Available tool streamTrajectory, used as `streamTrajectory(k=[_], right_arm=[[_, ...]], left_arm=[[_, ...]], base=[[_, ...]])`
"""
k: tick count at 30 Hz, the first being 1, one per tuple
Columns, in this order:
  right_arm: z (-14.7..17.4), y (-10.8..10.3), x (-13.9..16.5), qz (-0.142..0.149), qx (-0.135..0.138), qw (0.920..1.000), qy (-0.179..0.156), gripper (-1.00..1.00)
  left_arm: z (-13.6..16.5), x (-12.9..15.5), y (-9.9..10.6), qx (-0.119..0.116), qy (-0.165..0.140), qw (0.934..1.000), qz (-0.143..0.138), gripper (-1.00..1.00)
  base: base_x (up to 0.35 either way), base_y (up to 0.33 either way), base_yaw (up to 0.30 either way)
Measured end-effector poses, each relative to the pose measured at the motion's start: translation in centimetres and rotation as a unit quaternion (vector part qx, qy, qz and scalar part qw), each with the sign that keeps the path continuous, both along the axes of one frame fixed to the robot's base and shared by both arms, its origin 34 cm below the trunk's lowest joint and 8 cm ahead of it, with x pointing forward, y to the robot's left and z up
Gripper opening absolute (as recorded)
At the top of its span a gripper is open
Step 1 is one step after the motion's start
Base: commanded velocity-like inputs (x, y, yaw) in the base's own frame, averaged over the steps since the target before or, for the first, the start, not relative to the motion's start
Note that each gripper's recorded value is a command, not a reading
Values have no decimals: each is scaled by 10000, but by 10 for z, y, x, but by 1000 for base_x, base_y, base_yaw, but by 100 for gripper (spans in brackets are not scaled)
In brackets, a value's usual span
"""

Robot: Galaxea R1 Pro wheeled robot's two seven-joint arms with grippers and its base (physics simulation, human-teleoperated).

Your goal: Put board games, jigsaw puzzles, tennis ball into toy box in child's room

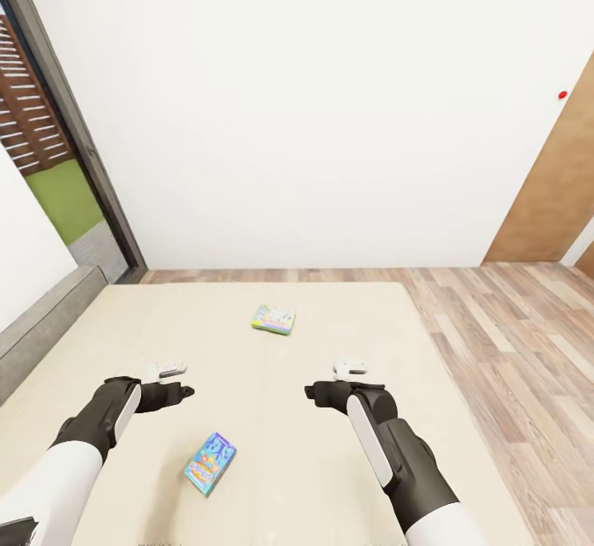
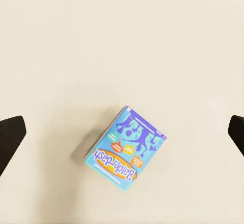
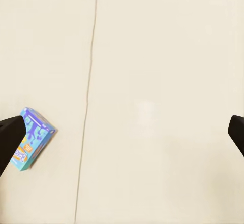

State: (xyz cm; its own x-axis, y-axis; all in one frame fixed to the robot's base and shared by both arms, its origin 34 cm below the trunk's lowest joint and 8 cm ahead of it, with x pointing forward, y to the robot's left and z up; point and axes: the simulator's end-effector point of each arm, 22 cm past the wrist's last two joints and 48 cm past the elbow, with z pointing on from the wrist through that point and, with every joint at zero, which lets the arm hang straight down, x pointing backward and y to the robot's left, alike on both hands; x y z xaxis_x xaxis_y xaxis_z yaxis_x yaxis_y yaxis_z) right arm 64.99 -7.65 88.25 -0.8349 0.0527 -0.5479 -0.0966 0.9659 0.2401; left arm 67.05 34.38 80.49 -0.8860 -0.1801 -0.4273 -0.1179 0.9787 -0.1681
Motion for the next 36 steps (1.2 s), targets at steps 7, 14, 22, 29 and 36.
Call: streamTrajectory(k=[7, 14, 22, 29, 36], right_arm=[[-6, 0, -1, 0, 0, 10000, 57, 100], [-12, 0, -3, 0, 0, 9999, 112, 100], [-17, 0, -1, -35, 17, 9999, 93, 100], [-22, 0, -1, -44, 21, 9999, 126, 100], [-28, 0, -3, -45, 19, 9998, 181, 100]], left_arm=[[-6, -2, 0, 0, 57, 10000, -1, 100], [-13, -5, -1, -1, 114, 9999, -5, 100], [-20, -7, -1, -2, 178, 9998, -6, 100], [-26, -10, -3, -9, 236, 9997, -19, 100], [-32, -12, -2, 3, 294, 9996, -18, 100]], base=[[0, 0, 0], [0, 0, 0], [0, 0, 0], [0, 0, 0], [0, 0, 0]])
